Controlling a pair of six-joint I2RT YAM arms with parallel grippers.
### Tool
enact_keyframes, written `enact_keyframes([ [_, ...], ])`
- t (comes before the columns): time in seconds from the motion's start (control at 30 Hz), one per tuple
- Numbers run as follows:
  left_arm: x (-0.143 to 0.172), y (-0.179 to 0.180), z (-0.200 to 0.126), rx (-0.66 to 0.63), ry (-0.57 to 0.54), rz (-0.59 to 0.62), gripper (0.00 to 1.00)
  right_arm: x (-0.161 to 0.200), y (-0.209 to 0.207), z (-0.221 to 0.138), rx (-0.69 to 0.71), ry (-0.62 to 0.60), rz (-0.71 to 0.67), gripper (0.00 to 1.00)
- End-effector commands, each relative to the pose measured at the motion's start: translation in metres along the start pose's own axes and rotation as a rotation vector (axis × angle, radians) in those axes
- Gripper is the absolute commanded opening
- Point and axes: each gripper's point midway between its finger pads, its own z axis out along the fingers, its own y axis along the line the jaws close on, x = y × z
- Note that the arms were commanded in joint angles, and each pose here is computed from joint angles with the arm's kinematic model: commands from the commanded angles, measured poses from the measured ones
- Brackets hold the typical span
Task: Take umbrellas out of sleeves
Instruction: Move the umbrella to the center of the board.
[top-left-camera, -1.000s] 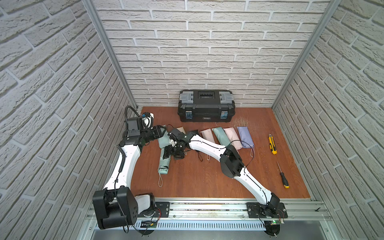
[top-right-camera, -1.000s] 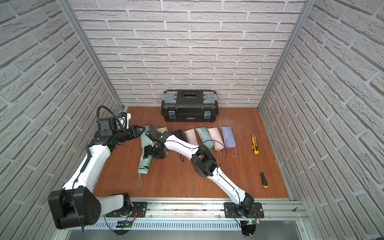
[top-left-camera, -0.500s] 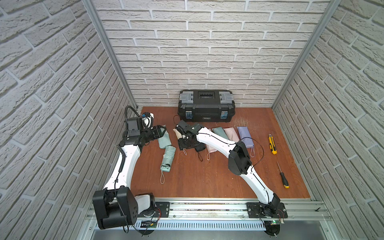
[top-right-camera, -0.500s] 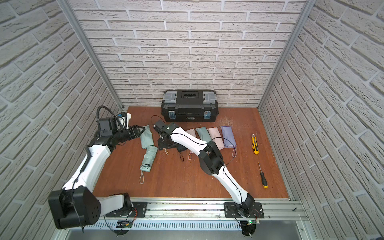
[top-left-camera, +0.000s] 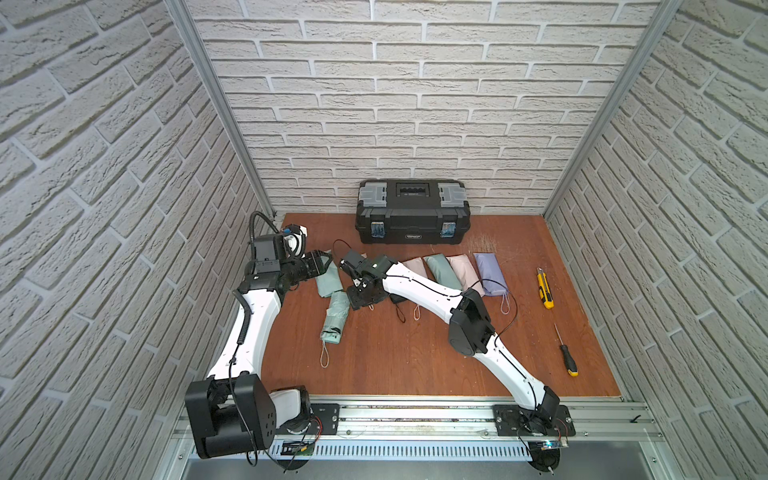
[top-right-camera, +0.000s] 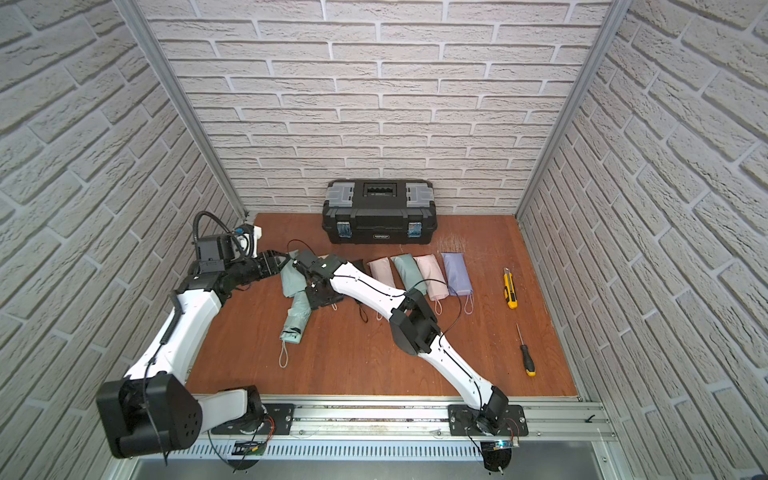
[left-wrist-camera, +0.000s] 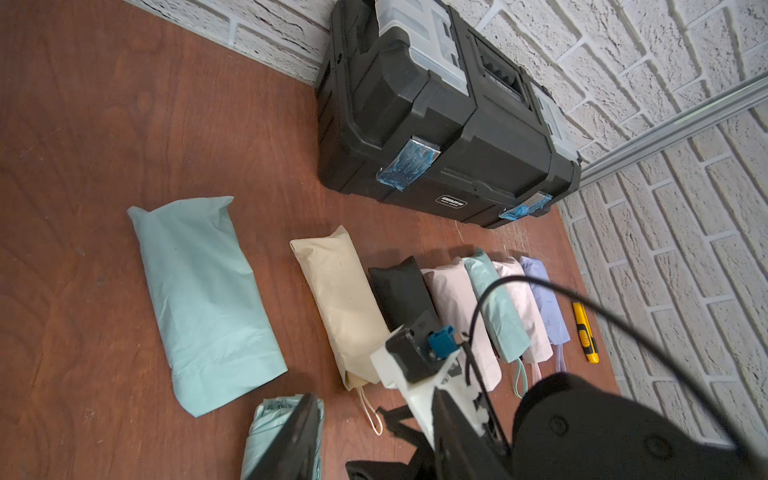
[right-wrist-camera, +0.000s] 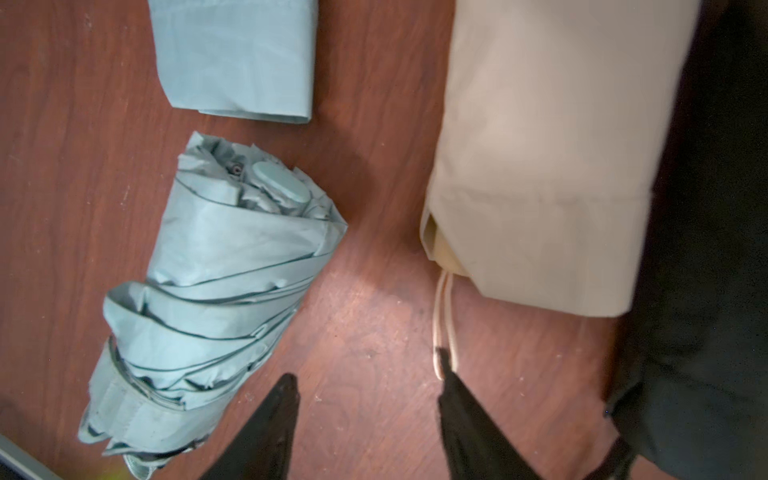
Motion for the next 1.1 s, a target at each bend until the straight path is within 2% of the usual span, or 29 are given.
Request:
enact_keyframes([
  [0.0, -0.006, -0.001, -0.001, 0.013, -0.024, 0.008, 0.47, -0.004, 0.008, 0.006, -0.007, -0.017, 0.005, 0.47],
  [0.03, -0.006, -0.002, -0.001, 0.014, -0.024, 0.008, 0.47, -0.004, 0.009, 0.008, -0.009, -0.017, 0.006, 0.47],
  [0.17, -0.007, -0.002, -0.001, 0.015, -0.024, 0.007, 0.47, 0.000, 0.015, 0.013, -0.015, -0.016, -0.001, 0.34],
  [0.33, -0.007, -0.002, -0.001, 0.017, -0.024, 0.006, 0.47, 0.003, 0.030, 0.019, -0.047, -0.017, -0.015, 0.36],
  [0.4, -0.007, -0.001, -0.001, 0.016, -0.023, 0.003, 0.47, 0.003, 0.036, 0.021, -0.067, -0.016, -0.017, 0.38],
  [0.5, -0.007, 0.000, 0.000, 0.015, -0.023, 0.003, 0.47, 0.004, 0.047, 0.024, -0.117, -0.007, -0.024, 0.54],
  [0.63, -0.007, 0.000, 0.000, 0.016, -0.024, 0.000, 0.47, 0.007, 0.059, 0.029, -0.188, 0.018, -0.019, 0.67],
  [0.9, -0.008, 0.000, 0.000, 0.018, -0.026, -0.004, 0.47, 0.010, 0.084, 0.031, -0.327, 0.055, 0.006, 0.70],
  [1.07, -0.008, 0.000, -0.001, 0.017, -0.028, -0.003, 0.47, 0.002, 0.076, 0.019, -0.280, 0.015, -0.001, 0.69],
])
